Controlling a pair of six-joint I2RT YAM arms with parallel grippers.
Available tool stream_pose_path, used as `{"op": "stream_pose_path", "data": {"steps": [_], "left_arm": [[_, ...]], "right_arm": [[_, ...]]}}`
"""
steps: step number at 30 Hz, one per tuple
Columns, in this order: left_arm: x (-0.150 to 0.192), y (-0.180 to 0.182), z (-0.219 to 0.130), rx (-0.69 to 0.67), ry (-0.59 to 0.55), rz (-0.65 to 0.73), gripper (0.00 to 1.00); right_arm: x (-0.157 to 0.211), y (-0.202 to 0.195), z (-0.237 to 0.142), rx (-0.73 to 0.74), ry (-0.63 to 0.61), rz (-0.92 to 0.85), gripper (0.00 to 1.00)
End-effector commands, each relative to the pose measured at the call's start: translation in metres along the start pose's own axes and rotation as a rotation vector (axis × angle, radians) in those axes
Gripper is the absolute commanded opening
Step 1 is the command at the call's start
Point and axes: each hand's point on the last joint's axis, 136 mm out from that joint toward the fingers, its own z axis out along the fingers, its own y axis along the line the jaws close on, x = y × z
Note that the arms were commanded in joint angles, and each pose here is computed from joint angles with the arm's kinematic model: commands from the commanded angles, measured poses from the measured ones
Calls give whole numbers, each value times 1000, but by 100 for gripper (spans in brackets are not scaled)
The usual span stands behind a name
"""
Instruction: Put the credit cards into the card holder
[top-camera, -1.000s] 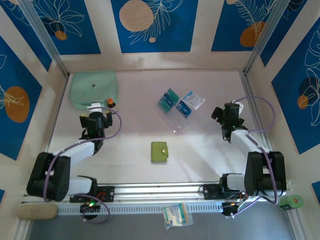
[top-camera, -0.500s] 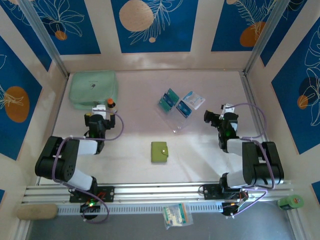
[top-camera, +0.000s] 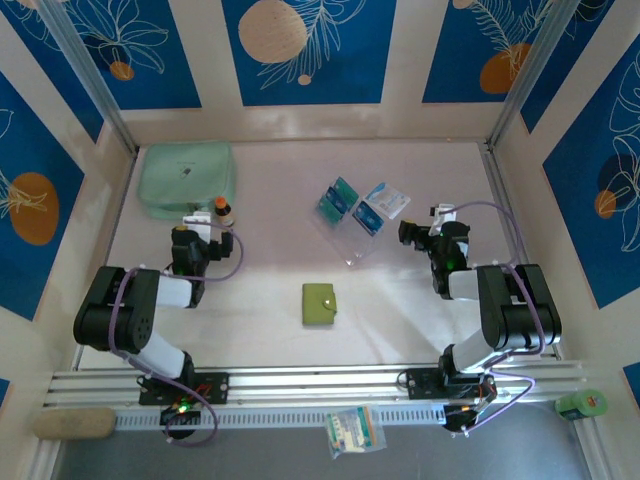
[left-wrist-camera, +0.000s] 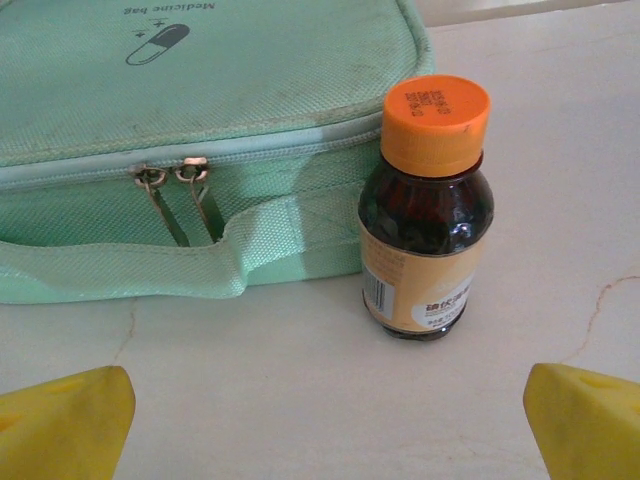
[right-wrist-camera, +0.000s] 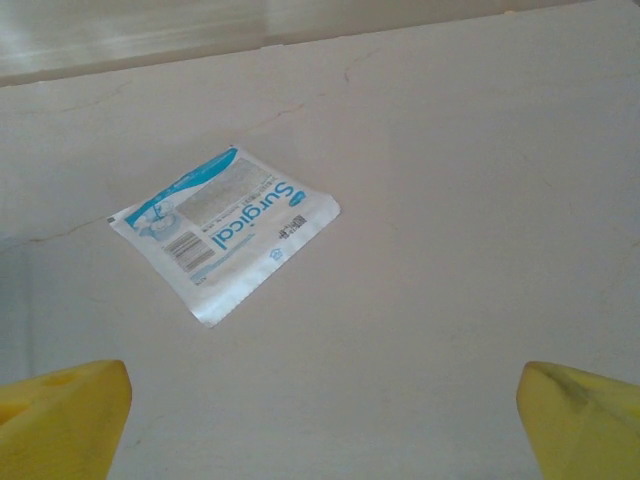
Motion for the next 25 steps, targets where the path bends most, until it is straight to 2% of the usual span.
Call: {"op": "stream_pose_path", "data": {"steps": [1,15,19,25], "left_arm": [[-7,-2,3,26,-21,-3,99],[-7,-1,6,28,-12,-7,99],[-6,-1,6,28,-11,-7,100],[-7,-1,4,28,-18,-7,99]], "right_arm": [[-8,-1,1,14,-28,-27,99],[-8,-1,3,13,-22,-27,99],[-6,9,4,-63,1,-39,99],[-8,9,2,-68,-10,-37,99]]}}
